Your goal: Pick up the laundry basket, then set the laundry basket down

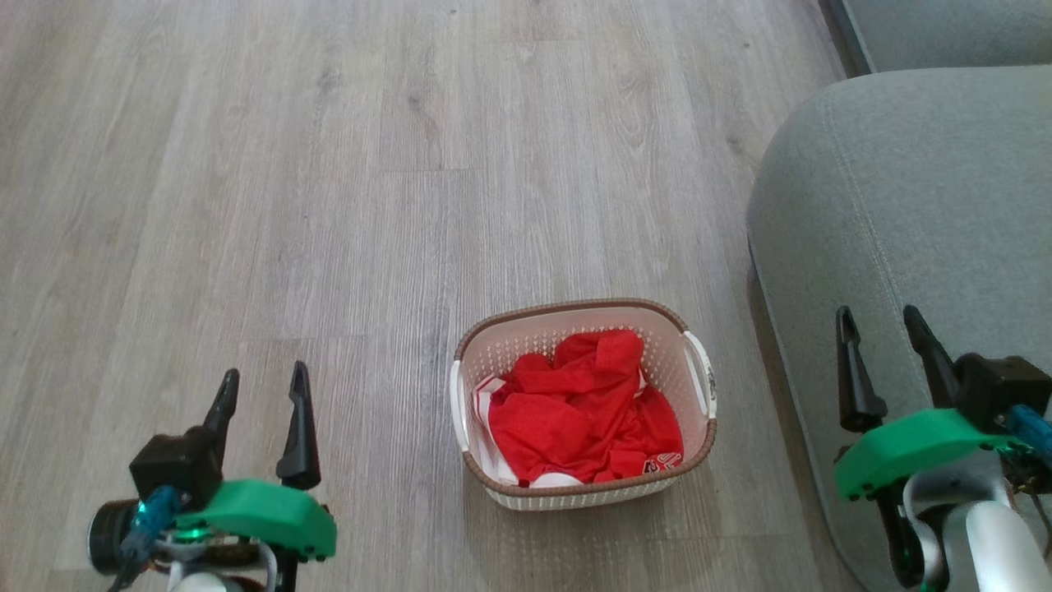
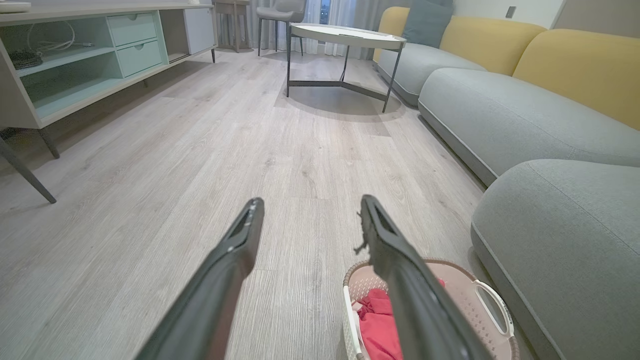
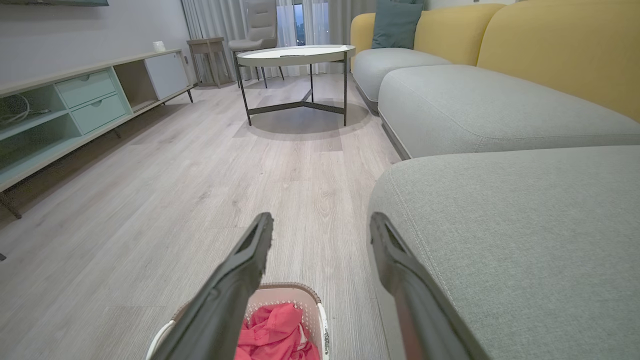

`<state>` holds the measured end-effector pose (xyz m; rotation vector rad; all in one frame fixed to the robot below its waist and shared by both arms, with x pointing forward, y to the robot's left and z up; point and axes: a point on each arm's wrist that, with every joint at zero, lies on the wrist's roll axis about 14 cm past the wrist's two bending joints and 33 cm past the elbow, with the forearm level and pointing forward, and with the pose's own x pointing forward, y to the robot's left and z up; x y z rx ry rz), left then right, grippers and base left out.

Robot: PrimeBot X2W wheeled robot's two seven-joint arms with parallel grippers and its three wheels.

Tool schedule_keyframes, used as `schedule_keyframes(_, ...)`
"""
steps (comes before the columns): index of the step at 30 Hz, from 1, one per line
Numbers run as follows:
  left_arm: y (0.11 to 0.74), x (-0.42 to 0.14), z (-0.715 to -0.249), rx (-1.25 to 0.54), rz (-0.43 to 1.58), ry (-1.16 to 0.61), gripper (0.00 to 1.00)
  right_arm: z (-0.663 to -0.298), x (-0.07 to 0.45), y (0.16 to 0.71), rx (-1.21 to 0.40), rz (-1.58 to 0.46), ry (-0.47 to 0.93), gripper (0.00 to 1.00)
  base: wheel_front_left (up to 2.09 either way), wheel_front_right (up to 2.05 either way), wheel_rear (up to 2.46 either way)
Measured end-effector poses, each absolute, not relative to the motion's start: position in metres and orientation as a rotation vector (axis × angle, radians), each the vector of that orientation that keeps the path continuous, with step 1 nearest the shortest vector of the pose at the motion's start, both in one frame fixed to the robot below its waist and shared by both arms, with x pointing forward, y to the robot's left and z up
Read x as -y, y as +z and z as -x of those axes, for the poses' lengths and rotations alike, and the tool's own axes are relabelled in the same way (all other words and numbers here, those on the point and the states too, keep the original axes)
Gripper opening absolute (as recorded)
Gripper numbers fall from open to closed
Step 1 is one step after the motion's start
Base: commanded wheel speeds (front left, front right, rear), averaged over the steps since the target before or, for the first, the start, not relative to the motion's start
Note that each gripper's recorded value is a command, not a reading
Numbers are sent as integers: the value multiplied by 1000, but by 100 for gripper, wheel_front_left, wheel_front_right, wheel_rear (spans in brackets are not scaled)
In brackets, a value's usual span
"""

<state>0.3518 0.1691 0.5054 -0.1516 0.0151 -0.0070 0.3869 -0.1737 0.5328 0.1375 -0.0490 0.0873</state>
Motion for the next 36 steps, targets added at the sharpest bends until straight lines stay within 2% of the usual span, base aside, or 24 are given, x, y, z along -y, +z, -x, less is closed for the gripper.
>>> schedule_keyframes(11, 508, -172, -349, -7, 135, 3, 100, -386, 172, 536, 57, -138, 92, 100, 0, 0, 0)
schedule_keyframes(12, 508, -172, -349, -5, 132, 3, 0, -386, 172, 536, 58, -138, 93, 0, 0, 0, 0)
schedule_keyframes(18, 480, -172, -339, -95, 167, 21, 0, -378, 171, 505, -39, -176, 83, 0, 0, 0, 0)
schedule_keyframes(36, 468, -171, -339, -154, 369, 25, 0, -376, 176, 499, -58, -380, 58, 0, 0, 0, 0)
